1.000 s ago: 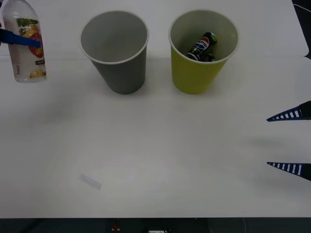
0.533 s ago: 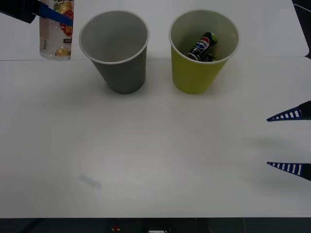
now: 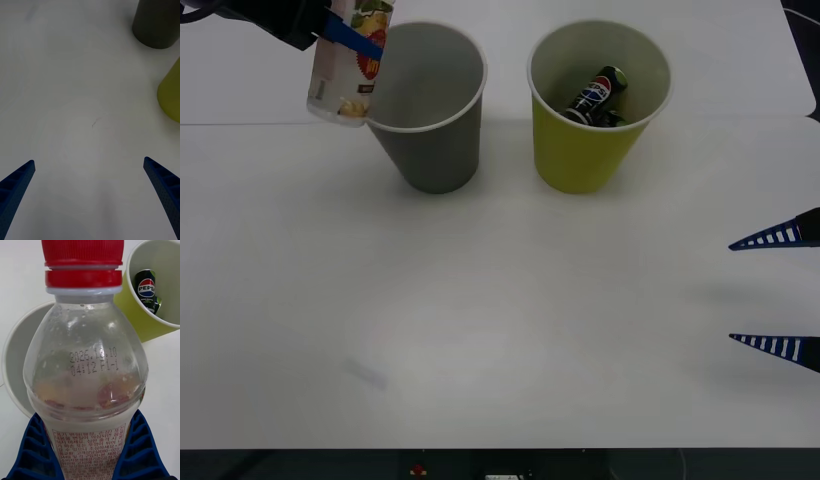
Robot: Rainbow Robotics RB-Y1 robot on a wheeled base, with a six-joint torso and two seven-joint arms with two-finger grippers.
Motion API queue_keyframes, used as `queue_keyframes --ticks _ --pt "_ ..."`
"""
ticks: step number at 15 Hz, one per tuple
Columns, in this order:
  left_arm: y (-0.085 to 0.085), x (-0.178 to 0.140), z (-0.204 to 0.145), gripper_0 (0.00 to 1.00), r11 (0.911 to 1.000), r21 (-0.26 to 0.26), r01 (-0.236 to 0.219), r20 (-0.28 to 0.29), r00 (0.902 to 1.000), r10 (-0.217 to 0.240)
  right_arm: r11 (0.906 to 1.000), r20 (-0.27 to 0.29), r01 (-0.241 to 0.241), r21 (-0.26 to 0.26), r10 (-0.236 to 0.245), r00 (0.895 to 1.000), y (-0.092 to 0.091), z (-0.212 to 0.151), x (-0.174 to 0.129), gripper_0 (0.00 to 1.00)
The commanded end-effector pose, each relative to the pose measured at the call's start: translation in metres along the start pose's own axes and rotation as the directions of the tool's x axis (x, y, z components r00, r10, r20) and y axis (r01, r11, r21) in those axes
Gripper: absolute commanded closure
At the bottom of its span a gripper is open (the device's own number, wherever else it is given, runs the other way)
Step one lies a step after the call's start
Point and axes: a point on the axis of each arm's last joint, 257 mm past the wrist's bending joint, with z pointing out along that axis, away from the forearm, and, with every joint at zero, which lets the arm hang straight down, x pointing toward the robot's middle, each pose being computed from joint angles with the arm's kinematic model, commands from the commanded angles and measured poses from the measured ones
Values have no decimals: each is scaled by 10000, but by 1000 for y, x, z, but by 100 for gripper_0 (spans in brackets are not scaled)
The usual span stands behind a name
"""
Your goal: Put the can into the green bin and the plastic bottle into the gray bin
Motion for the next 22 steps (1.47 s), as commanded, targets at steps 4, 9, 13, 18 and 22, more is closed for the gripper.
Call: queue_keyframes --ticks 4,9,13,18,22 --pt "-5 -27 27 100 9993 -77 -354 -90 9993 353 10000 0 0 0 0 10000 0 0 0 0" --pt "5 -53 54 100 9996 -215 -171 167 9997 174 10000 0 0 0 0 10000 0 0 0 0" --pt "9 -58 57 100 9989 -435 -171 200 9996 180 10000 0 0 0 0 10000 0 0 0 0" --pt "10 -57 58 0 9982 -492 -328 160 9993 337 10000 0 0 0 0 10000 0 0 0 0" --pt "7 -57 54 0 9984 -217 -516 254 9983 522 10000 0 0 0 0 10000 0 0 0 0"
